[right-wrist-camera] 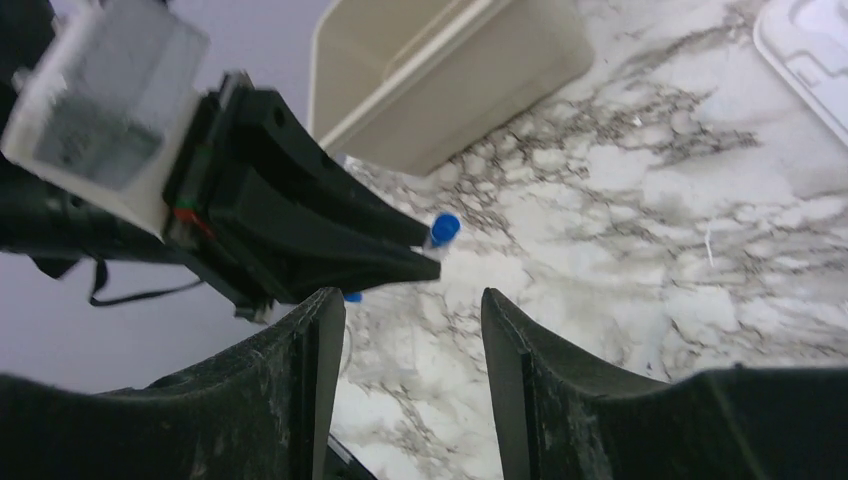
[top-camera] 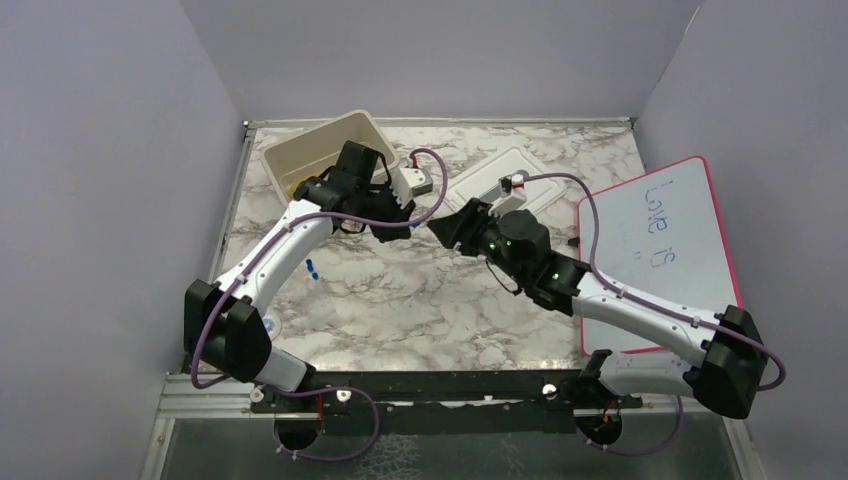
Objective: Organize the chemistry lab equipment
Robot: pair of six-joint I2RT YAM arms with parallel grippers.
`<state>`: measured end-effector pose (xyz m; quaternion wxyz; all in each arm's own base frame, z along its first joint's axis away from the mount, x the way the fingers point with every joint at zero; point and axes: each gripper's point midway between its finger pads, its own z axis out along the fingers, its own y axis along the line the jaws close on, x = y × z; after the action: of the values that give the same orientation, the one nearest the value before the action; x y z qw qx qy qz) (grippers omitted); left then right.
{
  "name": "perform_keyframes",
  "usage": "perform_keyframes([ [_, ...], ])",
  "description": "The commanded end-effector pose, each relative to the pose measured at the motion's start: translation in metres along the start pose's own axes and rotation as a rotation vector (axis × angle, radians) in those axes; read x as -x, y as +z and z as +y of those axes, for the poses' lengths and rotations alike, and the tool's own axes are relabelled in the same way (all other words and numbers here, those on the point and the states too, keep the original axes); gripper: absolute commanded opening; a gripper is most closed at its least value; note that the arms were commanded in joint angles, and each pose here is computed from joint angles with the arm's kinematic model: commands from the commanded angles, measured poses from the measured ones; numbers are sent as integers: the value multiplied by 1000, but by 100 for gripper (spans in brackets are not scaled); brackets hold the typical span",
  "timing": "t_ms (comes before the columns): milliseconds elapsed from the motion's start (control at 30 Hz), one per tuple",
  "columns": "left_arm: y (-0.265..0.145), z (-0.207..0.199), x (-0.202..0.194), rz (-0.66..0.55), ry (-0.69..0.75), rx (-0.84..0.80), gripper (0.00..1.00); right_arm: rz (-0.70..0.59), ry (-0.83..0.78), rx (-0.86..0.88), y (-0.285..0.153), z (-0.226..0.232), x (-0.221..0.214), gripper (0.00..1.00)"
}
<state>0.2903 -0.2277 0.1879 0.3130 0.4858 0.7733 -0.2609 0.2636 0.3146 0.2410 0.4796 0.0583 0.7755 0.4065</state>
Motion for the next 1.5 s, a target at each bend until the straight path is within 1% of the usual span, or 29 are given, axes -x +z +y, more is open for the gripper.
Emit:
perform_keyframes([
  [0,-16,-23,24,-129,66,-74,17,40,27,91,5,28,16,57],
  [200,-19,-26,27,-143,76,-76,17,128,-3,80,22,29,-2,57],
  [333,-20,-27,27,-147,80,-83,17,144,-5,74,29,26,-8,52],
  [467,-20,-28,26,-145,80,-83,17,135,-5,75,32,26,-8,44],
  [833,-22,-31,27,-156,90,-88,17,124,-5,48,46,18,-13,36],
  [1167,-24,-32,28,-161,96,-88,17,107,-12,88,51,22,-12,28],
  [1300,-25,-32,28,-162,96,-87,17,96,-16,103,52,23,-11,22],
  [1467,-29,-31,29,-165,110,-62,25,89,-41,115,52,25,-9,13],
])
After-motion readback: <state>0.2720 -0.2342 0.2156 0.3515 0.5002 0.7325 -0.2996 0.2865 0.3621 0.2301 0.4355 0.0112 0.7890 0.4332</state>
